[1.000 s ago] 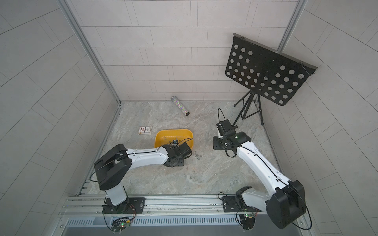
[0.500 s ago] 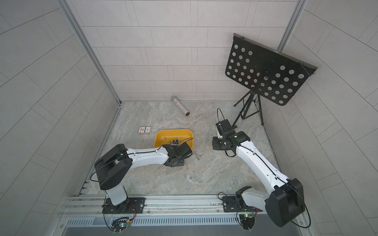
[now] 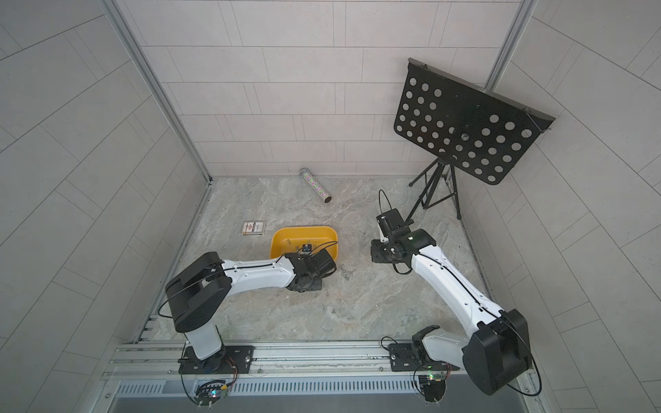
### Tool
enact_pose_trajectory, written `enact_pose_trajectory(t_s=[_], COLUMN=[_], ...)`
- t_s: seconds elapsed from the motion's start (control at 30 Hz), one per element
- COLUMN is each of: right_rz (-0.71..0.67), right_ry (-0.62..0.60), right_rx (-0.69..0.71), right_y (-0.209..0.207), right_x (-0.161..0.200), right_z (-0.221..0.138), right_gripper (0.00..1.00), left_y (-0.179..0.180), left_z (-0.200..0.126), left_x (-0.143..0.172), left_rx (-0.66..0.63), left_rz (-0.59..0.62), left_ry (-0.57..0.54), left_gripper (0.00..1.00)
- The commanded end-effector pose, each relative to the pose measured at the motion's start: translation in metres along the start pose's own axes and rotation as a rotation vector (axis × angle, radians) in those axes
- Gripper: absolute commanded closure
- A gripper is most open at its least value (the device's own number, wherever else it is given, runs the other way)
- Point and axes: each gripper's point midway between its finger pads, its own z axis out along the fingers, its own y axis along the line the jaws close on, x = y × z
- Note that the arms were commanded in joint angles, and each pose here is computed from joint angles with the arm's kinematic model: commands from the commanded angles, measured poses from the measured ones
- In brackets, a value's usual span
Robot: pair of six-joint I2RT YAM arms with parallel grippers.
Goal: Put the screws on the desktop into the storage box
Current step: Pick up the screw from the center of the board.
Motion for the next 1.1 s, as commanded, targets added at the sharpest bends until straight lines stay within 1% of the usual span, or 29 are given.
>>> enact_pose_trajectory(t_s=[0.0,0.73,1.07], right_rz=[-0.006,0.006,0.015], right_ry=[0.009,0.015,0.006], right_rx=[0.009,-0.003,-0.017], right_y=[-0.002,-0.001,0.0], right_x=[0.002,0.005,0.007], right_z=[0.001,0.001,-0.003], right_gripper=[0.69,0.69,0.69], left_y=[0.003,0.006,0.009], left_z=[0.007,0.004,-0.01], left_x=[0.01,0.014,0.024], left_rx=[-0.023,-0.012,-0.006], left_rz=[0.015,0.011,0.035], left_ry=[0.036,0.036,0.026], left_gripper=[0.78,0.81,0.83])
